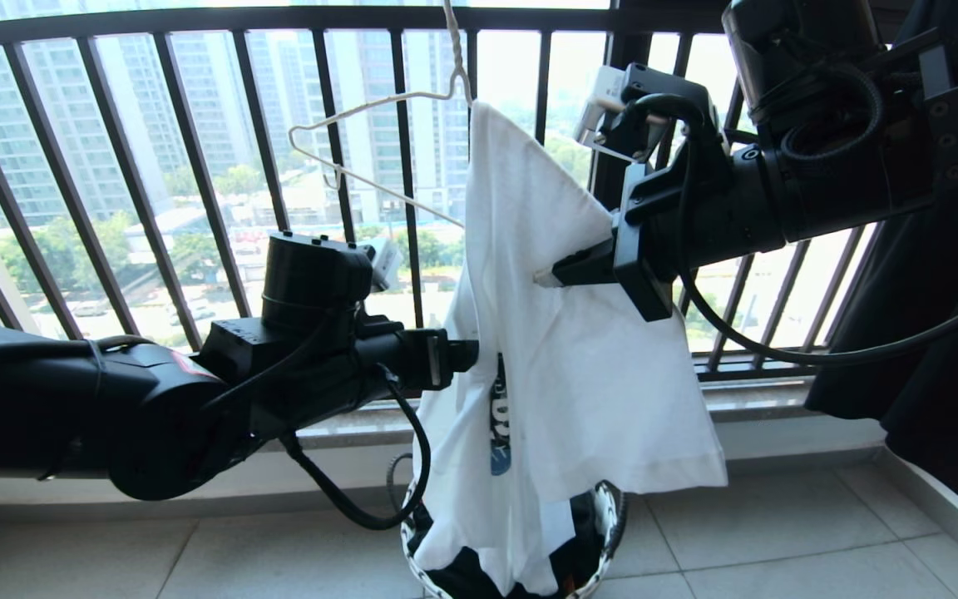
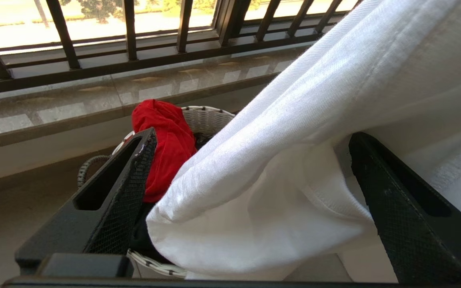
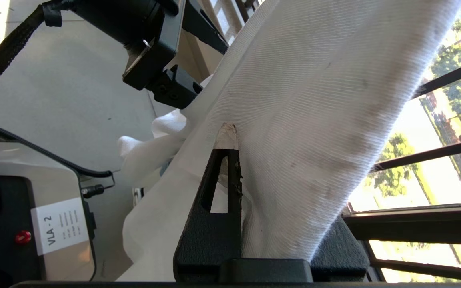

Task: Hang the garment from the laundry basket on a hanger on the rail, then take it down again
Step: Hang the clothes on the clothes rack

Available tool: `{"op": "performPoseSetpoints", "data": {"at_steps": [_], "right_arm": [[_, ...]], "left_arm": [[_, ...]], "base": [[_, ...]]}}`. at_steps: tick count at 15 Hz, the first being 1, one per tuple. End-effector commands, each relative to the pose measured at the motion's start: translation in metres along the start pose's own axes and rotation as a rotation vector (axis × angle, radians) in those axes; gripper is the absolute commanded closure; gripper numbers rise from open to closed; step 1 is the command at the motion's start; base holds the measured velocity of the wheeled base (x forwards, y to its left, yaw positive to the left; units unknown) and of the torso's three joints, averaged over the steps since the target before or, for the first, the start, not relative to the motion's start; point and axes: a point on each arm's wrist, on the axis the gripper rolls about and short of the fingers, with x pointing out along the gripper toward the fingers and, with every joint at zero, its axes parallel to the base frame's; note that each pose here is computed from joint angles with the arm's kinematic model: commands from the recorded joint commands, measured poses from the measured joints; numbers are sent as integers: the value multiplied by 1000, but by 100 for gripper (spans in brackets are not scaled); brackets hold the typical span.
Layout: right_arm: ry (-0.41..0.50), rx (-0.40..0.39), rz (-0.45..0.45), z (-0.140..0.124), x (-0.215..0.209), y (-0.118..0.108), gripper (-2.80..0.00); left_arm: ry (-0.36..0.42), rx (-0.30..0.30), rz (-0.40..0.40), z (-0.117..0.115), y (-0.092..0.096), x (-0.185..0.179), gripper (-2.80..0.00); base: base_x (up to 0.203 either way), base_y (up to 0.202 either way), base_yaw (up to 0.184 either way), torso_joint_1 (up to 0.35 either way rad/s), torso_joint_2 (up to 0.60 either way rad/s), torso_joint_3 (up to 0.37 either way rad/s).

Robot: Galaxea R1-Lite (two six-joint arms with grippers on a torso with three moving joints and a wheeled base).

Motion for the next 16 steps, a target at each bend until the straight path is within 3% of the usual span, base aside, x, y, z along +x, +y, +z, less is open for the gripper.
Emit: {"op": "performPoseSetpoints", "data": {"at_steps": [1, 3, 9, 14, 16], "right_arm": [[1, -2, 3, 0, 1, -1, 0], [4, 2, -7, -2, 0, -3, 0], [12, 8, -13, -4, 0, -6, 0], [9, 2, 5, -2, 2, -1, 0], [4, -4, 17, 0, 3, 3, 0]], "left_arm": [[-30, 21, -21, 2, 0, -9, -280], [-50, 53, -20, 6, 3, -18, -280], [-120, 46, -80, 23, 0, -47, -280], [-211, 35, -117, 21, 0, -37, -280], [-203, 36, -117, 18, 1, -33, -280]], "base": [[0, 0, 0, 0, 0, 0], [0, 0, 0, 0, 0, 0], [0, 0, 0, 0, 0, 0], [0, 0, 0, 0, 0, 0], [0, 0, 0, 0, 0, 0]]}}
